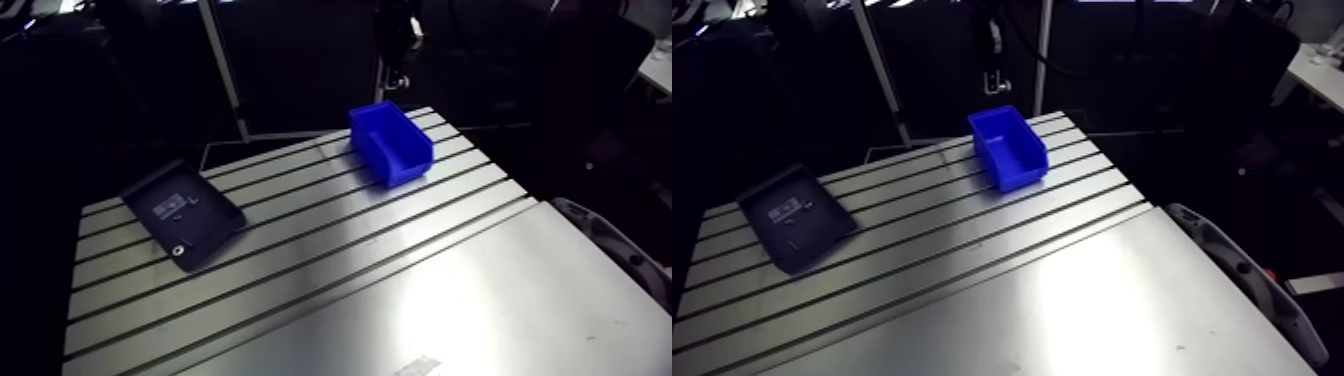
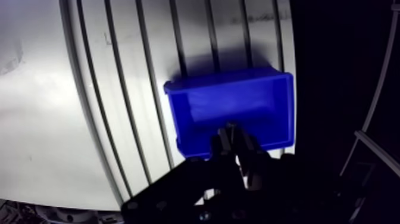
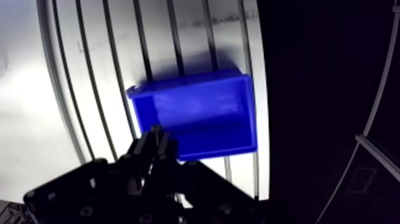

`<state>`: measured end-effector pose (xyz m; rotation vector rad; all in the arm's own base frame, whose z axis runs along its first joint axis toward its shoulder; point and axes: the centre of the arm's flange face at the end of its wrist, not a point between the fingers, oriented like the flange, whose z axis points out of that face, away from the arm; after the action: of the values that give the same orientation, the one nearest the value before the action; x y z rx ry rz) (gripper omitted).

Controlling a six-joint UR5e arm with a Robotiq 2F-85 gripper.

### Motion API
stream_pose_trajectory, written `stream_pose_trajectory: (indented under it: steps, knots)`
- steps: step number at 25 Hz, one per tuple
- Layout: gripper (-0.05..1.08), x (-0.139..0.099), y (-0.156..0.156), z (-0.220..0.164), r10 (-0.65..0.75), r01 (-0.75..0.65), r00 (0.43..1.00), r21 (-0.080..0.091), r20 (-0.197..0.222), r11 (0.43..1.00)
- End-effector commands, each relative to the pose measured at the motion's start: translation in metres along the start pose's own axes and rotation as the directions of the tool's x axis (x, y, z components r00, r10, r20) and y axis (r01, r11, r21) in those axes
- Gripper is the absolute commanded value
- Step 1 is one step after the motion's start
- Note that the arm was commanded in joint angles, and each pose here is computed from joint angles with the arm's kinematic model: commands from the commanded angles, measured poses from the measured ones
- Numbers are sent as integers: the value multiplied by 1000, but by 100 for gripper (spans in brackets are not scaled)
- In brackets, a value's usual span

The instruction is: Pick up the M10 bolt from the tray and put it into the blue bin.

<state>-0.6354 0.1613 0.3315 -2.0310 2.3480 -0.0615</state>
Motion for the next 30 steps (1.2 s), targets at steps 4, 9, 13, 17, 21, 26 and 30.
stream_pose_trajectory:
  steps: [4,9,13,17,21,26,30]
  knots:
    - [106,-9,23,39,5,-5,1000,-13,7,1000]
    - [105,-12,27,52,14,-14,1000,-1,6,1000]
    - [105,-11,28,67,18,-18,1000,22,1,1000]
    - [105,-12,28,76,22,-22,1000,35,-3,999]
    - [105,-13,30,87,25,-24,1000,52,-6,998]
    - [105,-20,33,99,40,-40,999,49,-4,998]
    - [105,-21,37,114,41,-41,999,56,-4,998]
